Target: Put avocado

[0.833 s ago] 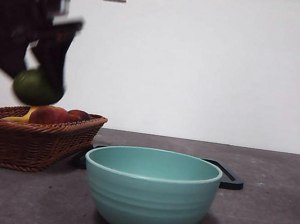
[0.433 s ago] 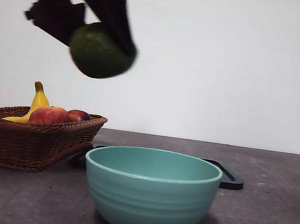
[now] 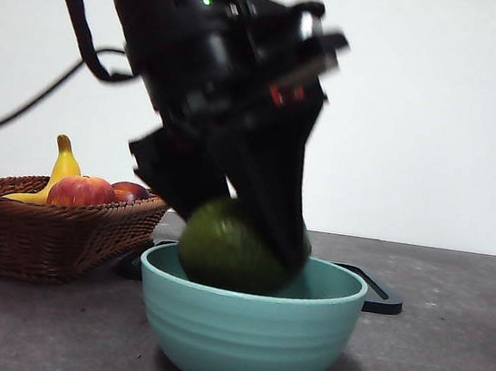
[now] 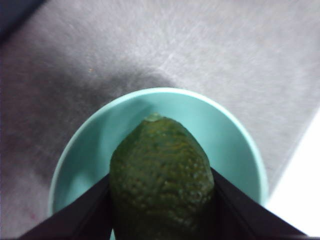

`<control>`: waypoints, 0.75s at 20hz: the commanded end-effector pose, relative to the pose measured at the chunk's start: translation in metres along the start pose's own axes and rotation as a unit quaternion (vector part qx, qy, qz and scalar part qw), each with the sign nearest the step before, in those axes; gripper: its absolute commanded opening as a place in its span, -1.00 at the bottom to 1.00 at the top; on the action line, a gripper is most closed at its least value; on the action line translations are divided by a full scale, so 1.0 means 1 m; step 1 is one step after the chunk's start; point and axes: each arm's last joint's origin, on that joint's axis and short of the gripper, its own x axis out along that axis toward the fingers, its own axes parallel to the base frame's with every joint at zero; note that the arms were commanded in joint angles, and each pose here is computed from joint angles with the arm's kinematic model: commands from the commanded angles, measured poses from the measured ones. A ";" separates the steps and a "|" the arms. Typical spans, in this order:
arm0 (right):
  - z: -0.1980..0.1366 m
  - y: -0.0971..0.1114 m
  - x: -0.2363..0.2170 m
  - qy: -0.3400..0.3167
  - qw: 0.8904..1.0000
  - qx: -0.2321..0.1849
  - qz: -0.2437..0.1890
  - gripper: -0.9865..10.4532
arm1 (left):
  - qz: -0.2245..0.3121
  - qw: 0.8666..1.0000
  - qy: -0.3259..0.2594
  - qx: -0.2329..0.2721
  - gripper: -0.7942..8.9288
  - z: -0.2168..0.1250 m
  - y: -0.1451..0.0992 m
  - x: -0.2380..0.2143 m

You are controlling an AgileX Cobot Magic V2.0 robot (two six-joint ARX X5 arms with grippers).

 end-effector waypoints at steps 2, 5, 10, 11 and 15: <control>0.004 0.002 -0.002 -0.008 1.000 -0.009 0.002 -0.21 | 0.016 1.000 0.008 0.022 -0.48 0.004 -0.003 0.015; 0.004 0.002 -0.002 -0.008 1.000 -0.009 0.002 -0.21 | 0.018 0.999 0.022 0.031 -0.45 0.002 -0.003 0.024; 0.004 0.002 -0.002 -0.008 1.000 -0.009 0.002 -0.21 | 0.016 0.999 0.029 0.036 -0.17 0.001 -0.006 0.030; 0.004 0.002 -0.002 -0.008 1.000 -0.009 0.002 -0.21 | 0.014 0.999 0.028 0.038 -0.13 0.001 -0.007 0.030; 0.004 0.002 -0.002 -0.008 1.000 -0.009 0.002 -0.21 | 0.013 0.999 0.021 0.037 -0.13 0.005 -0.010 0.028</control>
